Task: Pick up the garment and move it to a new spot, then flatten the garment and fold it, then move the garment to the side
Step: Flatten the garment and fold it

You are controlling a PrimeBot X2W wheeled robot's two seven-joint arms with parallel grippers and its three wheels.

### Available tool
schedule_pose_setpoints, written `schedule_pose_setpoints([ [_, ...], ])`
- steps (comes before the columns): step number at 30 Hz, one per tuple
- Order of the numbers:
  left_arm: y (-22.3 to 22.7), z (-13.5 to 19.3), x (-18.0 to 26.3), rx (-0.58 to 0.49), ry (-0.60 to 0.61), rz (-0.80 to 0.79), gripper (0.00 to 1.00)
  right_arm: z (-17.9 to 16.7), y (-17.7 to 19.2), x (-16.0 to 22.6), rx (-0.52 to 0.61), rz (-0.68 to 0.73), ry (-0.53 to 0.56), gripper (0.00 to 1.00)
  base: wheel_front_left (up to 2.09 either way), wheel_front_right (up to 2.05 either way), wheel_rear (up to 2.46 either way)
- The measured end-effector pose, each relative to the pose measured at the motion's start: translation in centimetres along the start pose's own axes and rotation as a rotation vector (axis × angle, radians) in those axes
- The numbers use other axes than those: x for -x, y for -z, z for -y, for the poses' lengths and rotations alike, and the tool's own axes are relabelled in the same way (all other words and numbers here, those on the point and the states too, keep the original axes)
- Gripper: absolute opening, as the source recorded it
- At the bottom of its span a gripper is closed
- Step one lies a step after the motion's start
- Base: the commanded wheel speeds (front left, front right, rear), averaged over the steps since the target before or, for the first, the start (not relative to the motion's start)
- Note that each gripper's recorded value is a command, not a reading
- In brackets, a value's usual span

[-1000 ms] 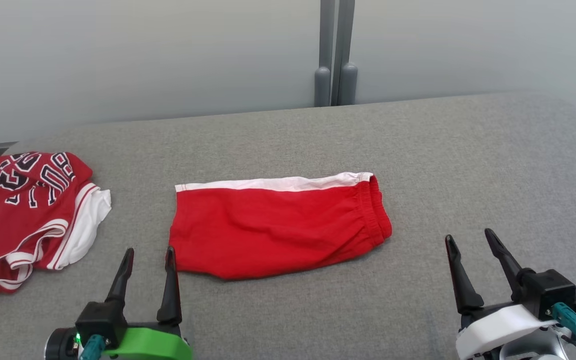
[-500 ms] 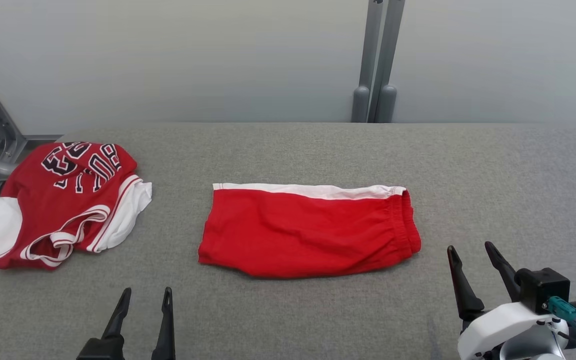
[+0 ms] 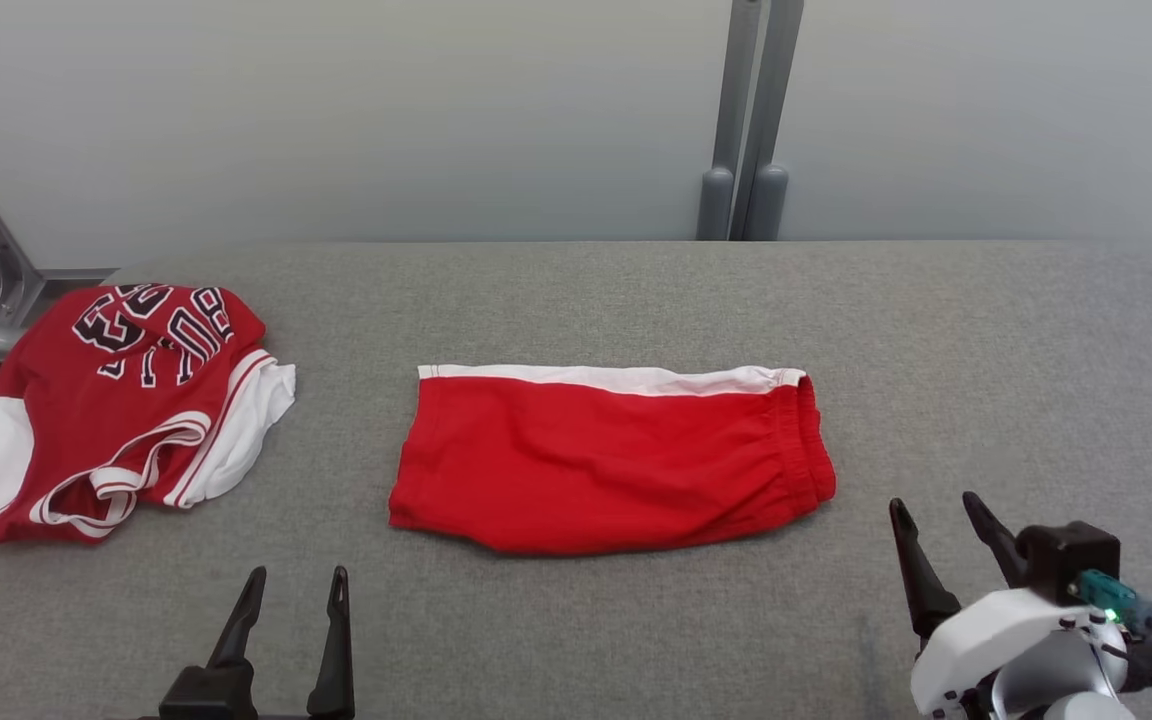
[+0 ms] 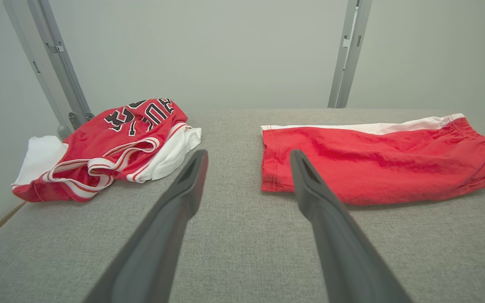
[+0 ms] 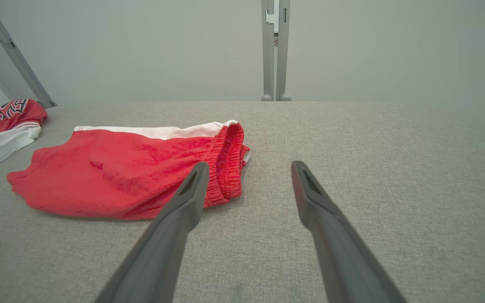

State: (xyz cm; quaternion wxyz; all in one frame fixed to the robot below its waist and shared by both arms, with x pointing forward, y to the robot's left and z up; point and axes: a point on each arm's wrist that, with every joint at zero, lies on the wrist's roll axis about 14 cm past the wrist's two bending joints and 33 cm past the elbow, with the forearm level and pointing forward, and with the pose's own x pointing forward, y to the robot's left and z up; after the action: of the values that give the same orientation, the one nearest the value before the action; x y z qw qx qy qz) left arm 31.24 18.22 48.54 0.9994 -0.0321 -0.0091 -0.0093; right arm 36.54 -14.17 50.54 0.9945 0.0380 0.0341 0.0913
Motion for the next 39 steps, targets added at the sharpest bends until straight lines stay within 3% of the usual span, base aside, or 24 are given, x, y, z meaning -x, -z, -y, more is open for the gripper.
schedule_pose_setpoints([
  [9,0.8,1.2,-0.8,0.001,0.032,-0.033,1.00,0.3,1.8,-2.7,-0.043,-0.357,-0.005,1.00,0.00,0.00,0.00],
  [17,2.0,2.3,-1.6,0.011,0.064,-0.073,1.00,0.2,1.0,-5.6,-0.030,-0.598,-0.021,1.00,0.00,0.00,0.00],
  [23,2.6,2.4,-2.6,0.006,0.069,-0.094,1.00,1.5,1.3,-8.2,-0.047,-0.676,0.013,1.00,0.00,0.00,0.00],
  [39,4.8,1.8,-3.0,0.012,0.043,-0.165,1.00,-1.2,7.0,-11.3,-0.127,-0.811,-0.066,1.00,0.00,0.00,0.00],
])
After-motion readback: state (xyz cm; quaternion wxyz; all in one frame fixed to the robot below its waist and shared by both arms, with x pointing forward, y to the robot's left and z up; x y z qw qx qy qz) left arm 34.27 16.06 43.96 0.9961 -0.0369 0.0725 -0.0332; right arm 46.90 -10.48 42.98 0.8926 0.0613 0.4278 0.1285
